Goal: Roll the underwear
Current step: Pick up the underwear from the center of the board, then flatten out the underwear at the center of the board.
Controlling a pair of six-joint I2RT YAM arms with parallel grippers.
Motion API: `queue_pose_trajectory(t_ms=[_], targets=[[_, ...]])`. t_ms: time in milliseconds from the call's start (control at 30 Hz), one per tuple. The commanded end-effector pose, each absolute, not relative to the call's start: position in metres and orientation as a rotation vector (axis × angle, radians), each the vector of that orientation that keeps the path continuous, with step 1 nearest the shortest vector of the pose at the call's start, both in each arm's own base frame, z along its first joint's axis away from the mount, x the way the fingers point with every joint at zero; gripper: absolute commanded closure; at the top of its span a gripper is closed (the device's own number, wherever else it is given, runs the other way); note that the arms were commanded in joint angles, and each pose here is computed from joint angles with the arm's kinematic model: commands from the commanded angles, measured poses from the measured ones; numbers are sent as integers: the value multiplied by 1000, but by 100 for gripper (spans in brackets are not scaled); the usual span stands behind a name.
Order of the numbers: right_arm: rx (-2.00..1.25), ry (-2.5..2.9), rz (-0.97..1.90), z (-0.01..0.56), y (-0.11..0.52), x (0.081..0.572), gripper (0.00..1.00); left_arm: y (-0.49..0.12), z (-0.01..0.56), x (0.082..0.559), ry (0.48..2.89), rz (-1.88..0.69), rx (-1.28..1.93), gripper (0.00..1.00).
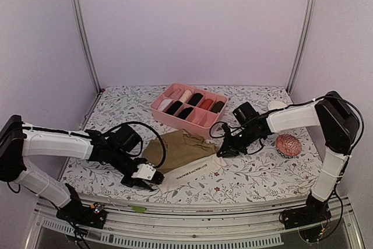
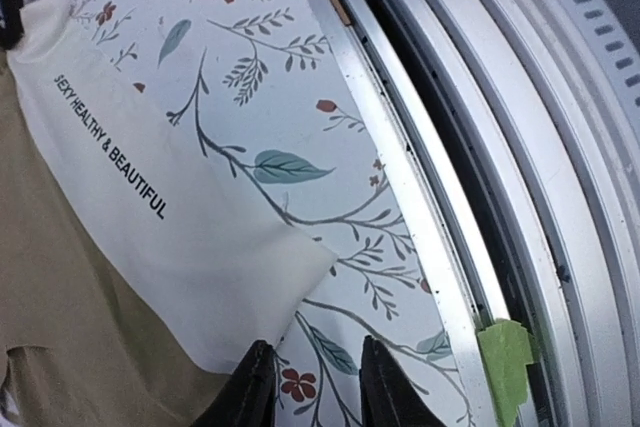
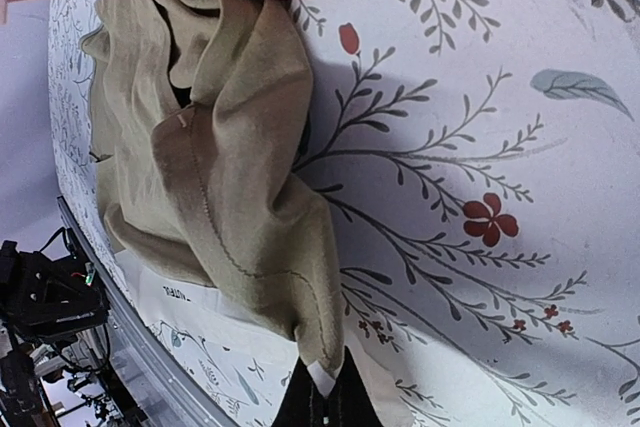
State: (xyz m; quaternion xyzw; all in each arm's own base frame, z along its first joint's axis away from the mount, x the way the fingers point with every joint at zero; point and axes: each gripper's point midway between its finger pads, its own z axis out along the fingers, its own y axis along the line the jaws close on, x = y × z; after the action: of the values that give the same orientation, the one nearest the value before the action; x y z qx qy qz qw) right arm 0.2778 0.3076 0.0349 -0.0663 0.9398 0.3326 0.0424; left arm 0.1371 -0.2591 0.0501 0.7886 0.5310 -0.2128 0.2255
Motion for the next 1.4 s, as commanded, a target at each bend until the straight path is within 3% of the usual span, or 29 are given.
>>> queue_pose_trajectory(t_ms=[0,167,300,533,800,900,1033,1067,1100,1167,1233,1267,1367], targets=[[-212,2834,1073,48,315,283,100,-279,37,142,1351,-512,2225,71],[-215,2781,1150,65,322,284,100,-276,7,152,1409,-421,2285,74],[-224,2708,1237,88,327,285,100,-280,17,162,1467,-407,2217,100],[-223,2490,1386,162,323,282,100,-287,115,156,1441,-632,1981,100],[-229,2234,1619,274,314,229,100,-272,225,103,1268,-880,1874,100],[-143,2292,1628,276,314,217,100,-266,246,99,1282,-932,1792,100],[124,2409,1548,253,315,246,100,-258,233,143,1527,-1070,1565,100],[163,2424,1539,248,317,258,94,-256,224,163,1608,-1097,1492,100],[192,2449,1528,241,322,271,78,-251,212,179,1701,-1128,1420,100],[180,2469,1509,234,331,297,58,-239,189,220,1879,-1147,1238,100],[178,2507,1414,222,329,320,41,-224,164,251,2059,-1165,1059,74],[165,2513,1376,218,323,328,34,-214,153,264,2140,-1140,977,66],[202,2549,1270,198,295,333,27,-175,133,298,2281,-960,758,53]])
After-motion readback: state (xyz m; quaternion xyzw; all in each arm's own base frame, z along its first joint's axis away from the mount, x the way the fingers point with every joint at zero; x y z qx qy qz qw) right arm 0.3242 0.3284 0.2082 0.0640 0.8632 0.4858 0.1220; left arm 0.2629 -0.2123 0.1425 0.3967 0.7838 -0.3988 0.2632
